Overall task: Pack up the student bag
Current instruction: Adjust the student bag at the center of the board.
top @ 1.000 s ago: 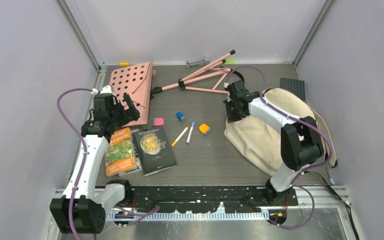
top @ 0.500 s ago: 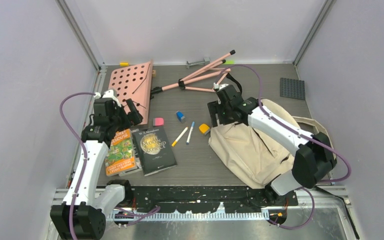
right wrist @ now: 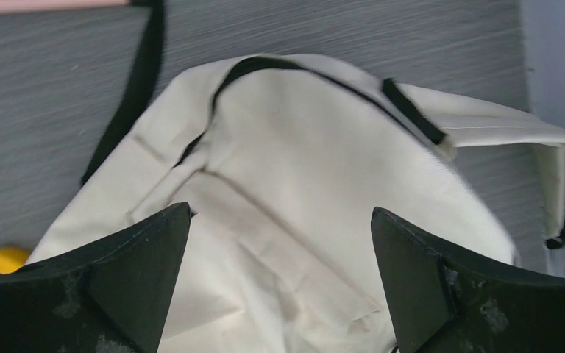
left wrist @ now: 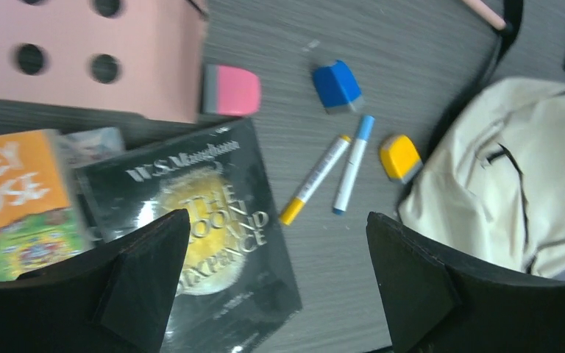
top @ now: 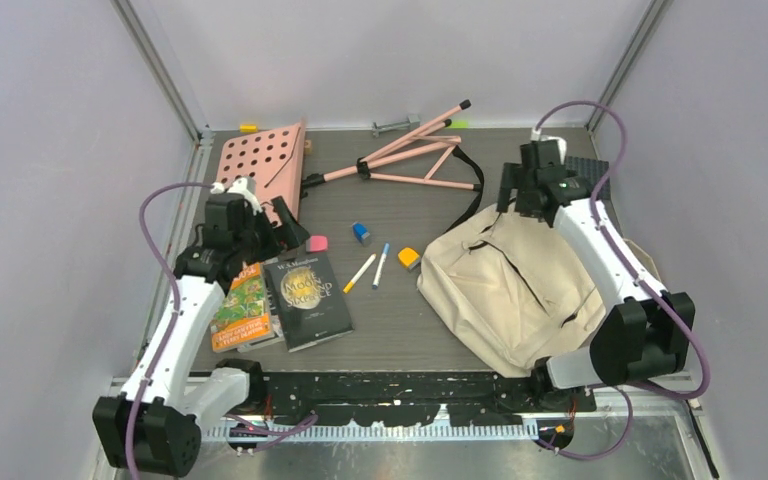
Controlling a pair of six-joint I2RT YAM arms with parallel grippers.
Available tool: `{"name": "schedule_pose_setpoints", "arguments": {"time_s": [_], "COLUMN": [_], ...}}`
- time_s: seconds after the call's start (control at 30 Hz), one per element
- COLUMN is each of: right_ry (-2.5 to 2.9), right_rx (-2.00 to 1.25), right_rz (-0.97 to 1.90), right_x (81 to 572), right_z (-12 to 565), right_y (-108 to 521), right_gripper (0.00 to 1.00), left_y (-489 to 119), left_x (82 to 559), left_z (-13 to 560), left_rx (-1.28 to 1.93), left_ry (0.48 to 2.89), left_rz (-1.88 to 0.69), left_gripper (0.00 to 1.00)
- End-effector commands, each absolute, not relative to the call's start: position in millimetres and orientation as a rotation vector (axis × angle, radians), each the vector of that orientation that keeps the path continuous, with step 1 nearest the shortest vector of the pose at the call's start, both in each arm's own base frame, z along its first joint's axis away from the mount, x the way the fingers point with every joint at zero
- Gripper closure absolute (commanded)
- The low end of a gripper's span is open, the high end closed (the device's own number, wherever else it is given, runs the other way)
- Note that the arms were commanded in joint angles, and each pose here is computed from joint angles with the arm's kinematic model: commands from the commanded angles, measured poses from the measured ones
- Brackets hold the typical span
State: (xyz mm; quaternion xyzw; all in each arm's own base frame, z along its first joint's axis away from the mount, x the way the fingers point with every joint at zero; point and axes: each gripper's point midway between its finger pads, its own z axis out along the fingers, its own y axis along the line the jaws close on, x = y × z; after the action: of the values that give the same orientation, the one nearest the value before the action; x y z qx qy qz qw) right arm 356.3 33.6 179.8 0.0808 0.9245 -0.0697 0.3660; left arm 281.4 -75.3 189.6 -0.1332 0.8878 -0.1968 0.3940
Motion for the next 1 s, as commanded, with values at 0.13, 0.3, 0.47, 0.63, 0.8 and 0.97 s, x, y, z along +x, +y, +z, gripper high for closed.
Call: {"name": "schedule_pose_setpoints", "arguments": {"time_s": [0.13, 0.3, 0.47, 0.63, 0.8, 0.97], "right_ry": [2.265, 2.279, 2.309, 2.348, 2.369, 2.409], "right_rx": [0.444, 0.448, 0.478, 0.471, 0.458, 0.446], "right_rz": [-0.301, -0.235, -0.019, -0.001, 0.077, 0.197], "right_x": [379, 387, 389, 383, 383, 380], "right_z": [190, 178, 160, 146, 138, 126], "right_y": [-72, -90, -93, -96, -85, -68], "right_gripper": [0.00, 0.00, 0.00, 0.01, 0.01, 0.02], "left_y": [-183, -273, -321, -355, -376, -386], "left_x": [311, 312, 311, 313, 305, 291], "left_z": [231, 233, 221, 199, 168, 137], "left_rx": [-0.361, -0.209, -0.100, -0.119, -0.104, -0.114], "left_ry": [2.234, 2.369, 2.501, 2.596, 2.757, 2.887], "left_rz": [-0.797, -0.954, -0.978, -1.089, -1.104, -1.097], "left_gripper": [0.07, 0.07, 0.06, 0.05, 0.05, 0.05]}}
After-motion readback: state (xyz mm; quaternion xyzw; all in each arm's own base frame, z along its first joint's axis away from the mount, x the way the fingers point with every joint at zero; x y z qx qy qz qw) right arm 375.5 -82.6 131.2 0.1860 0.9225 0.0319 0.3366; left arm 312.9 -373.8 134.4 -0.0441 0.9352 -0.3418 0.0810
